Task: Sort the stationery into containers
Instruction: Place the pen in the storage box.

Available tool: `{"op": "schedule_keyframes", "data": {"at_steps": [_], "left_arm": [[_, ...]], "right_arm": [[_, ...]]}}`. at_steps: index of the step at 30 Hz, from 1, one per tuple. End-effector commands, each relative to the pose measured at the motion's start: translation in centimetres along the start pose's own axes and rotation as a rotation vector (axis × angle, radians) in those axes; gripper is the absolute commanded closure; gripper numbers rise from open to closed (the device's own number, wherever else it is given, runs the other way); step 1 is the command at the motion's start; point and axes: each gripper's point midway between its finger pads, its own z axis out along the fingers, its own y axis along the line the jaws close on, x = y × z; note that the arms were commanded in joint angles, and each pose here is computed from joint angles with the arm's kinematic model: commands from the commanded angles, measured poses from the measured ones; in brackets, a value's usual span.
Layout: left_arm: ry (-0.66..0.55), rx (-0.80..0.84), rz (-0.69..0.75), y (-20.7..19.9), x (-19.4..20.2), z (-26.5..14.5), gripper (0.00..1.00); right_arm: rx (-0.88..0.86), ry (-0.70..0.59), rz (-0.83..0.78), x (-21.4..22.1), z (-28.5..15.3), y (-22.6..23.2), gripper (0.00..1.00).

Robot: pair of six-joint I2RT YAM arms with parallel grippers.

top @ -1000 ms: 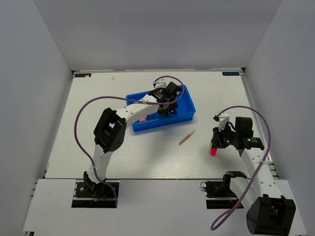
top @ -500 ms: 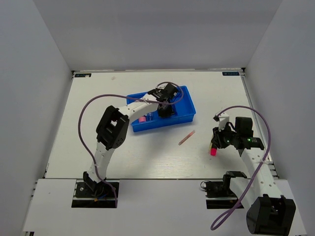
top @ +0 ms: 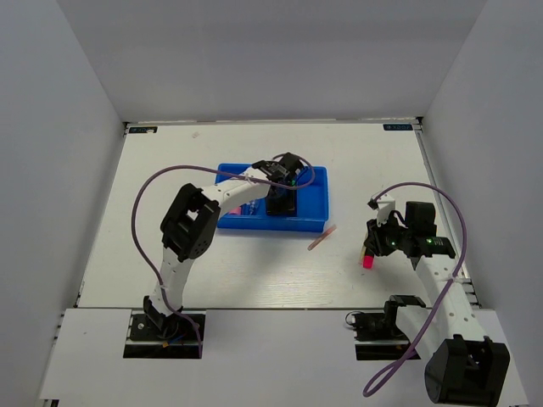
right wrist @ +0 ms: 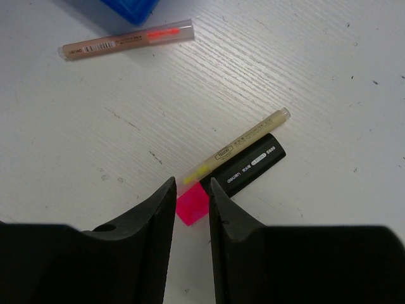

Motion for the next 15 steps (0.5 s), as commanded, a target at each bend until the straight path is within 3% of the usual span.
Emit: {"op": "schedule_keyframes", "data": {"at_steps": [1,9,15], "left_arm": [[-0.097,0.055,0.016,-1.1,-3.0,-4.0,0.46],[-0.186,0.179,-0.007,-5.0,-9.3,-5.6,0.42],[-0.216,0.263,-0.023,-6.9,-10.6,-7.7,0.45]], "right_arm": [[-0.004,-0.032,-0.006,-1.4,-0.4,-0.1,0.69],[-0.016,-0.018,-0.003,-1.0,-0.3,0.1,0.69],[-0.007,-0.009,-0.002,-0.8,-0.2,-0.2,0.68]]}}
